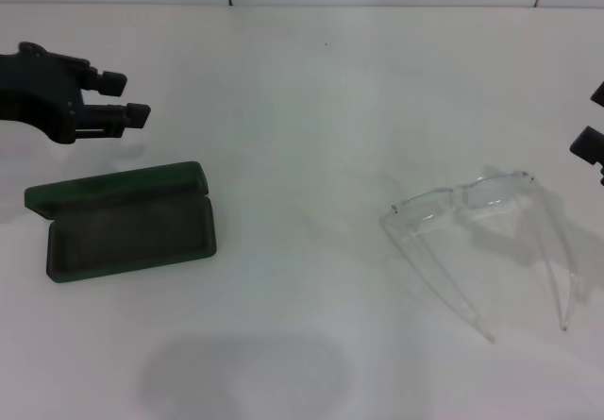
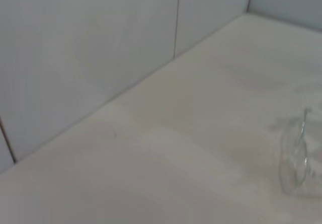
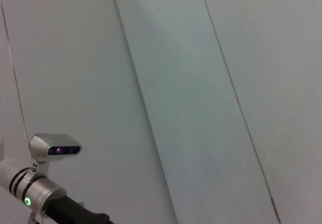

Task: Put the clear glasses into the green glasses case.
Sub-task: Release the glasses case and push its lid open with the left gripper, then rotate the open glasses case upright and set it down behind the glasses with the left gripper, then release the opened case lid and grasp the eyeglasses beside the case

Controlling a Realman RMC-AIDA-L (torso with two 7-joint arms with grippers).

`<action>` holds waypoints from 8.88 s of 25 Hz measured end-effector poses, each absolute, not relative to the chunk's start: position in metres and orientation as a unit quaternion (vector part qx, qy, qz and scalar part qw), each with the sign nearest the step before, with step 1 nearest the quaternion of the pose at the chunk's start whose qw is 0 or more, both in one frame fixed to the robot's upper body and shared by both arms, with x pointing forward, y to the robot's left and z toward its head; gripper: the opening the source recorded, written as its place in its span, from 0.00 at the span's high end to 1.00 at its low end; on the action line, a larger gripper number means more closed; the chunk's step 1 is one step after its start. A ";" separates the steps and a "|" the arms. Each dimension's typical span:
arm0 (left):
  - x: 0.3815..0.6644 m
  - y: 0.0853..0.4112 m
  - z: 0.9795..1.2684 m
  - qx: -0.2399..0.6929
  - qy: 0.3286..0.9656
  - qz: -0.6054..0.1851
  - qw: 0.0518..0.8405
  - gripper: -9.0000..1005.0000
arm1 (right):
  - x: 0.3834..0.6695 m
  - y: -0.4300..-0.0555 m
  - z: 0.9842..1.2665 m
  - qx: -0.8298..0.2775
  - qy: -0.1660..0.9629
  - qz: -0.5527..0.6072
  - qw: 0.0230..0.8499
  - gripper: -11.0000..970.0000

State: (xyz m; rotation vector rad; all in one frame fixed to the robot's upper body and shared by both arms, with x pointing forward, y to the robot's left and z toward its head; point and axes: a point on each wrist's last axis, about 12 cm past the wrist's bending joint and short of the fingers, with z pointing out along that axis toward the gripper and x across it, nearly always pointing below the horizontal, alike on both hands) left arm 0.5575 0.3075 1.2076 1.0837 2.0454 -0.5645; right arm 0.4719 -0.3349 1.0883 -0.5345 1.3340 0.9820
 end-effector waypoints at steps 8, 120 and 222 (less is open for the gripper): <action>0.557 0.295 1.201 0.457 0.815 -0.189 0.301 0.50 | 0.473 -0.332 1.087 -0.231 0.587 0.432 0.645 0.09; 0.551 0.078 1.151 0.682 0.645 0.009 0.344 0.76 | 0.383 -0.413 1.073 -0.124 0.640 0.336 0.680 0.10; 0.525 0.313 1.184 0.236 0.592 -0.517 0.572 0.96 | 0.604 -0.140 1.181 -0.817 0.575 -0.007 0.050 0.26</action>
